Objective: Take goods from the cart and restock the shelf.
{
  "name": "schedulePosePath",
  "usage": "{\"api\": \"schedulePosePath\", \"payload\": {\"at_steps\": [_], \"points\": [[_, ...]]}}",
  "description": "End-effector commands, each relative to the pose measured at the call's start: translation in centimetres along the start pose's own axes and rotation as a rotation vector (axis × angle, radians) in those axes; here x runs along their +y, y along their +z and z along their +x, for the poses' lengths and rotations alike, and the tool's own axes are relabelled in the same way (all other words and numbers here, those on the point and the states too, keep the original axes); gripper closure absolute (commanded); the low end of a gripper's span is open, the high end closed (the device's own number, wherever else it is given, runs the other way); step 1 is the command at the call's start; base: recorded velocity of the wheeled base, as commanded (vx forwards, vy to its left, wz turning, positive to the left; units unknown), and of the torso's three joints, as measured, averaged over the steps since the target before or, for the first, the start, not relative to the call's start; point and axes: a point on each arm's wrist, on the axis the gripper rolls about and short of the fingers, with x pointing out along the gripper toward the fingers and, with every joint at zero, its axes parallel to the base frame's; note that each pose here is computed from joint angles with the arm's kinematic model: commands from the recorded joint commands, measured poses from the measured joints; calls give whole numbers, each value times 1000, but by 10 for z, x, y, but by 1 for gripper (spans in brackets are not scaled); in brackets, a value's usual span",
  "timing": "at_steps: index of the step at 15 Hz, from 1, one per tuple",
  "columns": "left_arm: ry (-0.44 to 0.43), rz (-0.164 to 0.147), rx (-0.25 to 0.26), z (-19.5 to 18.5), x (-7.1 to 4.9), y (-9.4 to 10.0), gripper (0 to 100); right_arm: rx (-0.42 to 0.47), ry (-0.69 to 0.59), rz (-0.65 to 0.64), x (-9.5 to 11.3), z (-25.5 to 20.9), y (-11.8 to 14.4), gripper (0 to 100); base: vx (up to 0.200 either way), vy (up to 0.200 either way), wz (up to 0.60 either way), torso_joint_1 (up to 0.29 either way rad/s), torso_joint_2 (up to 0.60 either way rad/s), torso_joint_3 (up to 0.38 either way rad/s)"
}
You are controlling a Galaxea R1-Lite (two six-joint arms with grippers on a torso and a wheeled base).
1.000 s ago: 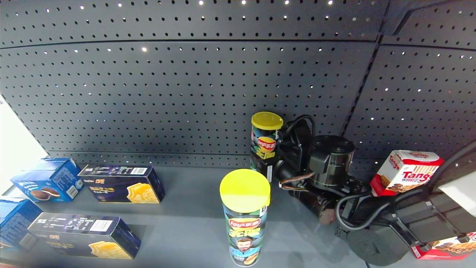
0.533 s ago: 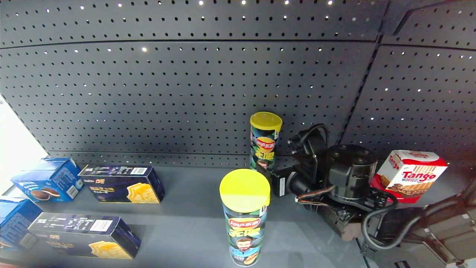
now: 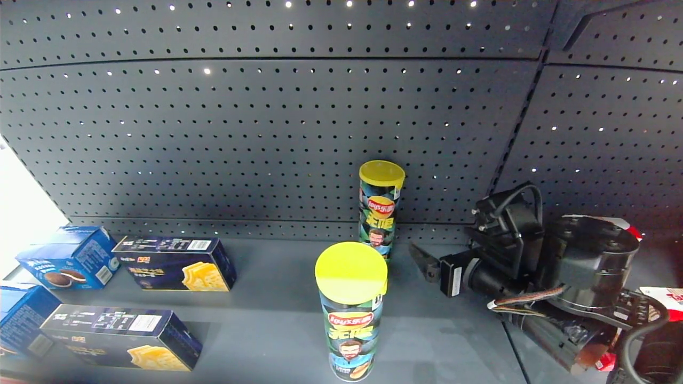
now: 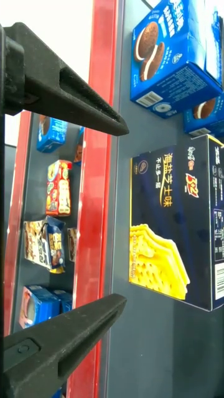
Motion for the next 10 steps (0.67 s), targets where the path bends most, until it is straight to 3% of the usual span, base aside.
{"api": "schedulePosePath", "payload": {"at_steps": [1, 6, 10], "points": [[0, 0, 2, 0, 0, 0, 0, -20, -26, 10, -9, -2, 6, 0, 0, 0, 0, 0, 0, 0], [0, 0, 2, 0, 0, 0, 0, -104, -13, 20, -16, -23, 28, 0, 0, 0, 0, 0, 0, 0], [0, 0, 2, 0, 0, 0, 0, -122, 9, -112, -38, -77, 21, 0, 0, 0, 0, 0, 0, 0]]}}
